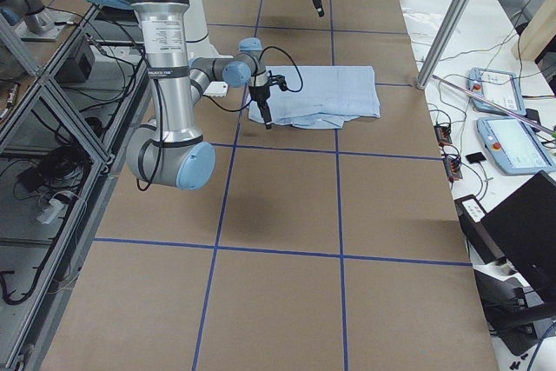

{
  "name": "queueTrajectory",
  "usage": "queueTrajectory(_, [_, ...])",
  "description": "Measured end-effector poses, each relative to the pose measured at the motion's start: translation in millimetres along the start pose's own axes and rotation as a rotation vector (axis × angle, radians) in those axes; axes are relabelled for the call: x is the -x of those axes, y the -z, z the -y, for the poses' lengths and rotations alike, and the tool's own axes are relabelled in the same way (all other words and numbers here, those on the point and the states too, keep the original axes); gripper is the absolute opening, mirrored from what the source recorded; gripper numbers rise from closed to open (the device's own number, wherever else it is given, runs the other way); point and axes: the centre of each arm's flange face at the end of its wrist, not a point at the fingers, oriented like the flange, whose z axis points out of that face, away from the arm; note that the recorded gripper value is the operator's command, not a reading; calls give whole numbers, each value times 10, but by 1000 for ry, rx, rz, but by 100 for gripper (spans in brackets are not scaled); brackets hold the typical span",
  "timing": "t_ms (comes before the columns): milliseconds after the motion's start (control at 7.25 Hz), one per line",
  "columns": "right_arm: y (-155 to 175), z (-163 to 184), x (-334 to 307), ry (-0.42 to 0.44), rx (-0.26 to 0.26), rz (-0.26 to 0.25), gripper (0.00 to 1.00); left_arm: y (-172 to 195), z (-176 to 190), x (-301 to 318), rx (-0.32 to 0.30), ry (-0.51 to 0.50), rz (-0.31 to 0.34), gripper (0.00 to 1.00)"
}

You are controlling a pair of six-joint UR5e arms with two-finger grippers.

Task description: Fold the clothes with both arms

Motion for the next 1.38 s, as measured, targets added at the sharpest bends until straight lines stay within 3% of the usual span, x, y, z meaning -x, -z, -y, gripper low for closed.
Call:
queueTrajectory(276, [371, 408, 212, -38, -67, 74, 100, -120, -8, 1, 42, -2, -1, 100])
queueTrajectory(552, [410, 805, 498, -36, -92, 86, 100, -220, -7, -6, 66, -3, -1, 100])
queueTrajectory(1103, [-3, 1336, 421, 33, -95, 16, 100, -268, 48, -149, 58, -12, -21, 100])
queueTrajectory(1379, [-174, 1510, 321, 23, -93, 65, 100, -322, 69, -223, 64, -15, -30, 100])
